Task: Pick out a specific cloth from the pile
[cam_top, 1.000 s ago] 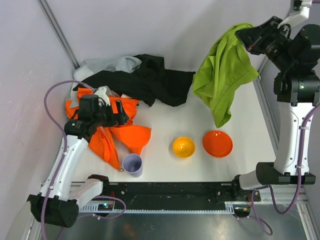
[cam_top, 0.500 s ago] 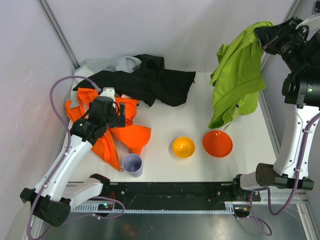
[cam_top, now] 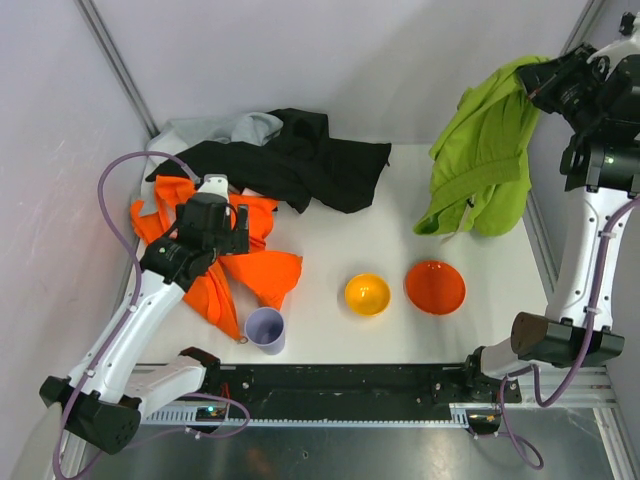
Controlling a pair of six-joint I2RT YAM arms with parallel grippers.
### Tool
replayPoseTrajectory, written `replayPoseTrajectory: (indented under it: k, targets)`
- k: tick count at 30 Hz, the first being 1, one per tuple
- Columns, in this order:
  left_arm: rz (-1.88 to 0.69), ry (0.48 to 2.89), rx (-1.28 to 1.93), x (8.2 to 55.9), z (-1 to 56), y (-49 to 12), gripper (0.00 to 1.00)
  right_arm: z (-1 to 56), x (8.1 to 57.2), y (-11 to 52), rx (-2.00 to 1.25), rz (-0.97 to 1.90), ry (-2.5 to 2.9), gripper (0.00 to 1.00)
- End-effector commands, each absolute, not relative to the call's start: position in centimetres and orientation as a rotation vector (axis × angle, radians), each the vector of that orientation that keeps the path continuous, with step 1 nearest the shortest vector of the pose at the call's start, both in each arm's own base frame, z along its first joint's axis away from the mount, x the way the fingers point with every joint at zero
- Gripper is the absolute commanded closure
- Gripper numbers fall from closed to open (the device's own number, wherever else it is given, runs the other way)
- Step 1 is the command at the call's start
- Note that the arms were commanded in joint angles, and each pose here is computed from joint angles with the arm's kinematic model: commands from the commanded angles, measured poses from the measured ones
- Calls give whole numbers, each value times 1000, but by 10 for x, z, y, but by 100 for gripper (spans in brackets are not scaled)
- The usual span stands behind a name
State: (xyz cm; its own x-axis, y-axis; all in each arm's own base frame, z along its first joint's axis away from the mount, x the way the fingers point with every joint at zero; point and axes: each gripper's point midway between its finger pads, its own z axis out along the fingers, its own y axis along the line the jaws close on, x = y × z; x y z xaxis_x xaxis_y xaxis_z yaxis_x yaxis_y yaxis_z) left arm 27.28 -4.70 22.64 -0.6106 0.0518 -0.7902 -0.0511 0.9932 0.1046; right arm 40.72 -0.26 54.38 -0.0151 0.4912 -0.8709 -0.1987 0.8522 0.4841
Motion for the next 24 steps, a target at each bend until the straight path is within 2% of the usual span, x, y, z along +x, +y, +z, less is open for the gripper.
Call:
replayPoseTrajectory:
  k: [1,8,18,24]
  targets:
    - [102,2200,-3,278,231,-55,0,534,416,-6,223,557,1474,100]
    - [-1,2184,-65,288,241,-71,0,432,430,-21,317,531,1647,100]
    - [-150,2143,-81,292,260,-91,0,236,433,-28,475,554,2087,100]
    - [-213,2092,-92,288,277,-94,0,137,429,-23,590,559,2331,100]
